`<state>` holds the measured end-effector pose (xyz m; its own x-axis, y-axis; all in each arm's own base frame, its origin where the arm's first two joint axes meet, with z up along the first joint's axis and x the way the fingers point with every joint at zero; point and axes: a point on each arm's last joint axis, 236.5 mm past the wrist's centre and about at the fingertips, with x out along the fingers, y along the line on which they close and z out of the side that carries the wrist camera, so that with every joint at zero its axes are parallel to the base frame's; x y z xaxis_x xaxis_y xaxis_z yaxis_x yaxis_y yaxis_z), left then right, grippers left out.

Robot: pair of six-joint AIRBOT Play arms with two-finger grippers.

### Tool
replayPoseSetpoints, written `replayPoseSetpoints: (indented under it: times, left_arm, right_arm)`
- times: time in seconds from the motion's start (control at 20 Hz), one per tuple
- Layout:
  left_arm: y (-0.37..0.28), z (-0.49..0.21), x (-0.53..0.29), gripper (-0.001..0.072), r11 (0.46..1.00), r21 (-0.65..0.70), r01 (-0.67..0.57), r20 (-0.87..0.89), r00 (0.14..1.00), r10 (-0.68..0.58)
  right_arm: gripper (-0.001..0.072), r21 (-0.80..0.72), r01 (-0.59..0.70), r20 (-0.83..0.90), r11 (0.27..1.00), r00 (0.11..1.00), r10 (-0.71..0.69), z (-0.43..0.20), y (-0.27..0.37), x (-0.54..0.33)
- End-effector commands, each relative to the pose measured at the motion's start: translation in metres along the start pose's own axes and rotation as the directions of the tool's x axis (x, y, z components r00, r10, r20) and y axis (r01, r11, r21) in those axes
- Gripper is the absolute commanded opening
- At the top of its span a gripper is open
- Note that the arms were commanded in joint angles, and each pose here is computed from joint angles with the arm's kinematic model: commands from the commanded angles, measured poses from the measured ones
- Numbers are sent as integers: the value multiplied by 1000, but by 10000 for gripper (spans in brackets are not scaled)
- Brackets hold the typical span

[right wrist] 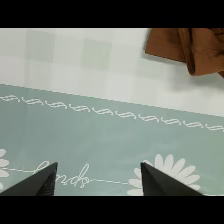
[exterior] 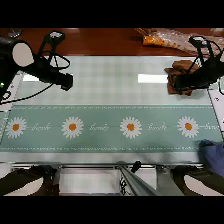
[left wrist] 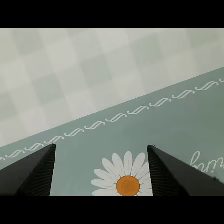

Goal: Fold the shirts.

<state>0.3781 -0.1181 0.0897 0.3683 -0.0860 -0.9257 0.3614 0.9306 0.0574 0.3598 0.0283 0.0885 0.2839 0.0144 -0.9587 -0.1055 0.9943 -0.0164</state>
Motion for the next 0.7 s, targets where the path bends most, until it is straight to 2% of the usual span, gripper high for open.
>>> replayPoseSetpoints:
  times: [0.0, 0.35, 0.5, 0.6, 0.65]
  left_arm:
    - [0, 0, 0, 712, 1000, 0, 0, 1, 1000, 0]
    - [-2, 0, 6, 712, 1000, -1, 7, -12, 1000, -7]
    - [-13, -11, 17, 712, 998, -14, 55, -78, 995, -55]
    - [-16, -18, 22, 712, 998, -4, 65, -116, 991, -65]
    - [-12, -18, 25, 711, 999, 1, 51, -122, 991, -50]
  right_arm:
    - [600, -1, -1, 0, 1000, 1000, 1, 0, 1, 0]
    - [600, 11, -11, 79, 1000, 997, 10, 19, 3, -1]
    - [600, 0, 8, 159, 1000, 987, -8, 38, -2, -3]
    - [596, 9, 117, 287, 993, 951, -115, 68, -27, -11]
    - [591, 69, 193, 354, 979, 912, -205, 84, -50, -19]
